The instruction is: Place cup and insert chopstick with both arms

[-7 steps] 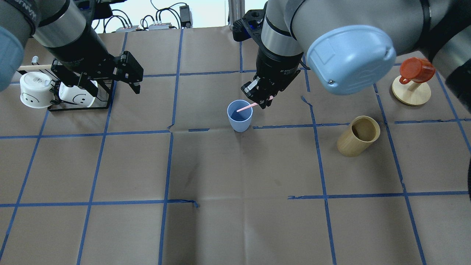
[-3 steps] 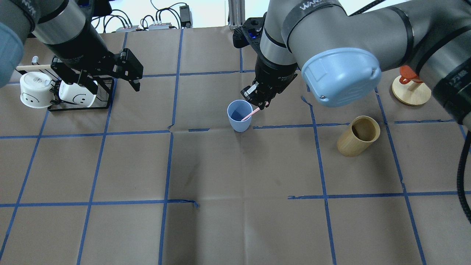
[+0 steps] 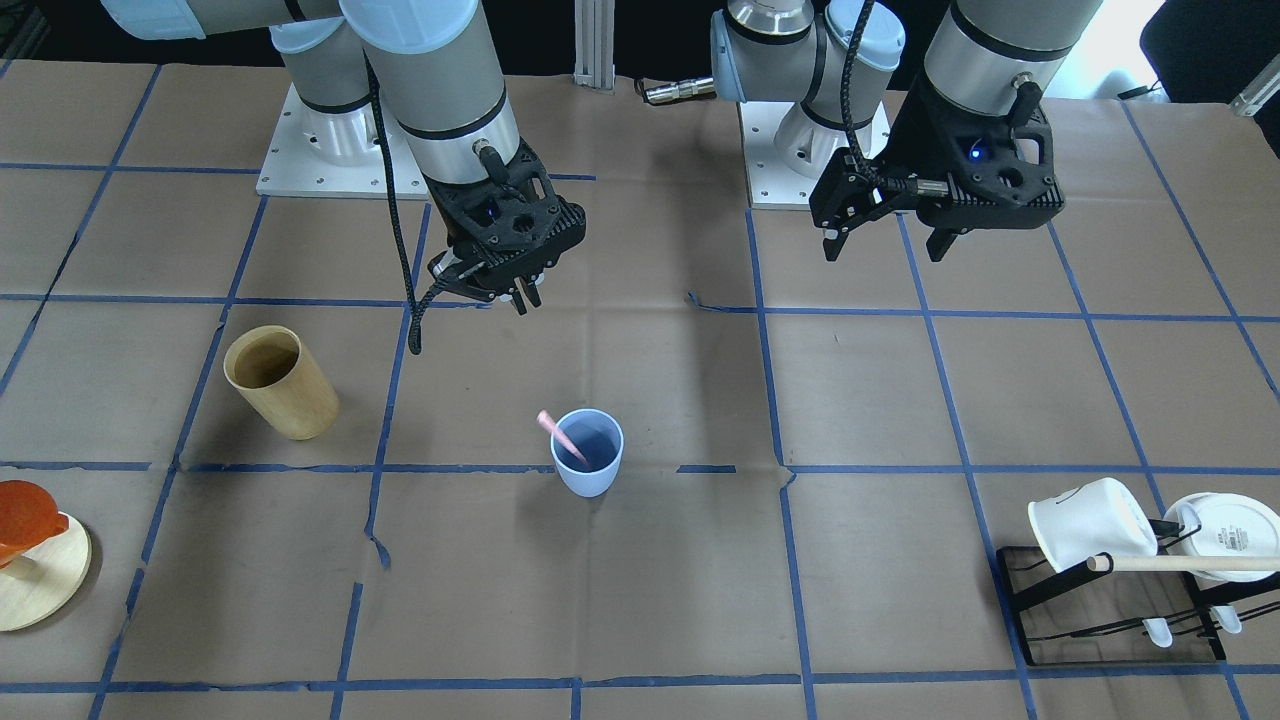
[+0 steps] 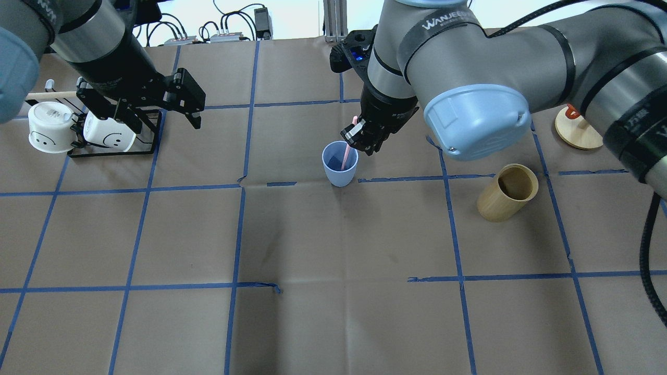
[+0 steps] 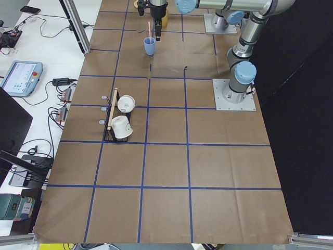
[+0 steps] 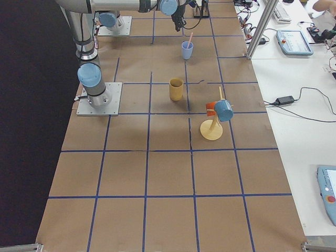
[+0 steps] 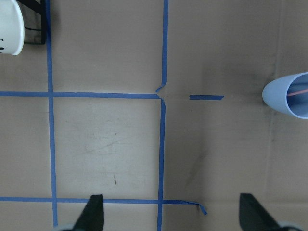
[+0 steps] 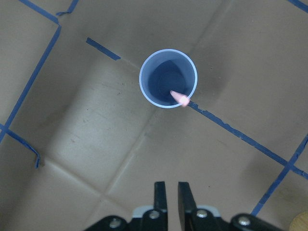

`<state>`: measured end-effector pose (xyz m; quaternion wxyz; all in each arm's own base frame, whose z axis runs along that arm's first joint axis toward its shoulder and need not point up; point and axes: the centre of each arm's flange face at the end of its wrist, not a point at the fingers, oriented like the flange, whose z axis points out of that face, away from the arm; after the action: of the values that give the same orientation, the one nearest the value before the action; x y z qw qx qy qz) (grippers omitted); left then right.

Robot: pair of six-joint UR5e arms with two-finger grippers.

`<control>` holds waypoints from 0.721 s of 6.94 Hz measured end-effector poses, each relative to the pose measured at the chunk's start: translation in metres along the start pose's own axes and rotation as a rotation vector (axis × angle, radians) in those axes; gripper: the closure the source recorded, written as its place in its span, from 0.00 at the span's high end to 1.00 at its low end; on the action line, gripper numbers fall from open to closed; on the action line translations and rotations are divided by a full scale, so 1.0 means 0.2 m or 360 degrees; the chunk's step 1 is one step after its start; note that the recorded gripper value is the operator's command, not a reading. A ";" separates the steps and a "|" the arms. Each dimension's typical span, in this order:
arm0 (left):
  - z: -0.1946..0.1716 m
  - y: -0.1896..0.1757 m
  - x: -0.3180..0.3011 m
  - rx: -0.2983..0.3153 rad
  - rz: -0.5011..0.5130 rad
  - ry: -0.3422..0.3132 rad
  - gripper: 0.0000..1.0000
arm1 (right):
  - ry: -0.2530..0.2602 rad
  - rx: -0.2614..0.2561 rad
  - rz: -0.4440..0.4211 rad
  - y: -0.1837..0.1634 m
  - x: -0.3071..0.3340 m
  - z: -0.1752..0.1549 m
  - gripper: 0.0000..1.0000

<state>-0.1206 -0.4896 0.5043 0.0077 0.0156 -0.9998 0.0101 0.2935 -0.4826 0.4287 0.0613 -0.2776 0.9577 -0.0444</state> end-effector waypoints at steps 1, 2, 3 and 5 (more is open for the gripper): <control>0.00 0.00 0.00 -0.0003 0.0000 -0.0003 1.00 | 0.0009 0.0030 -0.0002 -0.01 0.00 0.00 0.99; 0.01 0.01 0.00 -0.0004 0.0000 -0.0004 1.00 | 0.0017 0.0048 0.0000 -0.02 0.02 -0.01 1.00; 0.00 0.02 0.00 0.0001 0.0000 -0.0005 1.00 | 0.0034 0.0046 0.0030 -0.01 0.08 -0.03 1.00; 0.00 0.04 0.00 0.0006 0.0001 -0.0013 1.00 | 0.0161 0.0008 0.0189 0.08 0.31 -0.13 1.00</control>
<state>-0.1200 -0.4815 0.5041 0.0035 0.0152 -0.9998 0.0119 0.2299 -0.5008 0.4463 0.0162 -0.2175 0.9743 -0.0570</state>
